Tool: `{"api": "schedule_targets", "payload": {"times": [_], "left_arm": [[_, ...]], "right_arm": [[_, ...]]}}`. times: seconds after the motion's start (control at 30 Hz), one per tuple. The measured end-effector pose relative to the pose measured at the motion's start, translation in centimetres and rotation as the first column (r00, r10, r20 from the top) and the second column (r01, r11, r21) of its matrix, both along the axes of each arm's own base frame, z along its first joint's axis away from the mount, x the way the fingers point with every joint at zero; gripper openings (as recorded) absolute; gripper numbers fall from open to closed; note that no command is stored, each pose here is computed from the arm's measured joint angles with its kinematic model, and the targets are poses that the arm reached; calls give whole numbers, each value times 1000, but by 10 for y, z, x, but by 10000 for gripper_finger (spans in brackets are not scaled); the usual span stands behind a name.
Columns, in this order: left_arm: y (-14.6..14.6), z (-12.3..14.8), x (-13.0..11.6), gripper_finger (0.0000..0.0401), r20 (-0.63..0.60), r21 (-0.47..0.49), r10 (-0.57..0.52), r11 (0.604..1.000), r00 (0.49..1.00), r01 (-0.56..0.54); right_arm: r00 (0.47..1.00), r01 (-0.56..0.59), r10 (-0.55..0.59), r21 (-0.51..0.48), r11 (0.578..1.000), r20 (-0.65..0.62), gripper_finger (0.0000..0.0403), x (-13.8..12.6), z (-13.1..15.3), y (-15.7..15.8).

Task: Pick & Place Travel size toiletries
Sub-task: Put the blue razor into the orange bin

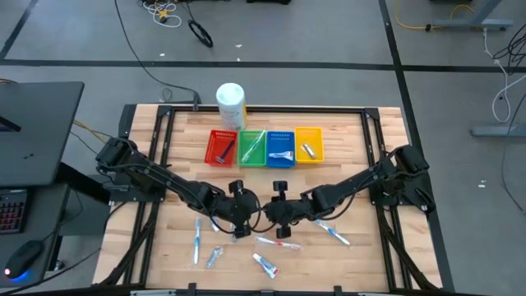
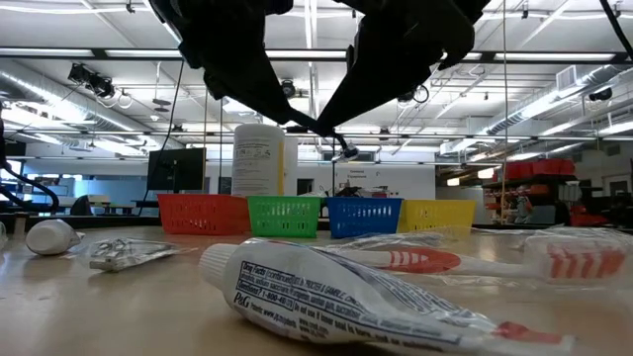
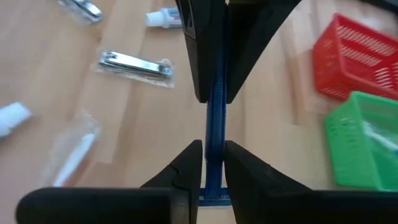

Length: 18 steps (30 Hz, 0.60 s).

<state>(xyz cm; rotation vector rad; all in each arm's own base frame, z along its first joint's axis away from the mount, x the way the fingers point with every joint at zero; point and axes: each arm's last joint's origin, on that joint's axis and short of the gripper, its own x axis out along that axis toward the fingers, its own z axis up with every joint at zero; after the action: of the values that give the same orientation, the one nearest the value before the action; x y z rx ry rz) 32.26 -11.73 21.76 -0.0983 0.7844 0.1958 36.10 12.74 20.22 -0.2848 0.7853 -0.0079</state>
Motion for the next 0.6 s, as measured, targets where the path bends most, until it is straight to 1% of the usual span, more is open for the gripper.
{"api": "schedule_targets", "payload": {"times": [0.07, 0.13, 0.23, 0.37, 0.5, 0.53, 0.6], "left_arm": [[1, 0, 0, 48, 0, 10, 16, 1000, 1000, -16], [2, -1, -1, 50, -6, 28, 40, 999, 999, -40], [6, -4, -5, 46, -34, 79, 104, 992, 994, -101], [13, -7, -11, 45, -51, 151, 224, 965, 973, -214], [24, -9, -15, 48, -42, 168, 361, 922, 932, -349], [27, -10, -16, 48, -35, 178, 398, 905, 917, -386], [36, -10, -18, 44, -5, 208, 483, 857, 876, -471]], "right_arm": [[1000, 24, -23, -36, 999, 13, 72, 0, 0, -1], [999, 40, -39, -51, 998, 27, 72, 1, 1, -1], [999, 41, -40, -40, 998, 27, 72, -1, 2, 2], [999, 50, -50, -11, 999, 11, 72, -7, 2, 11], [998, 60, -59, 37, 998, -28, 72, -14, 1, 18], [998, 53, -51, 49, 997, -43, 72, -15, 0, 19], [998, 31, -26, 71, 997, -61, 72, -16, -1, 21]]}}
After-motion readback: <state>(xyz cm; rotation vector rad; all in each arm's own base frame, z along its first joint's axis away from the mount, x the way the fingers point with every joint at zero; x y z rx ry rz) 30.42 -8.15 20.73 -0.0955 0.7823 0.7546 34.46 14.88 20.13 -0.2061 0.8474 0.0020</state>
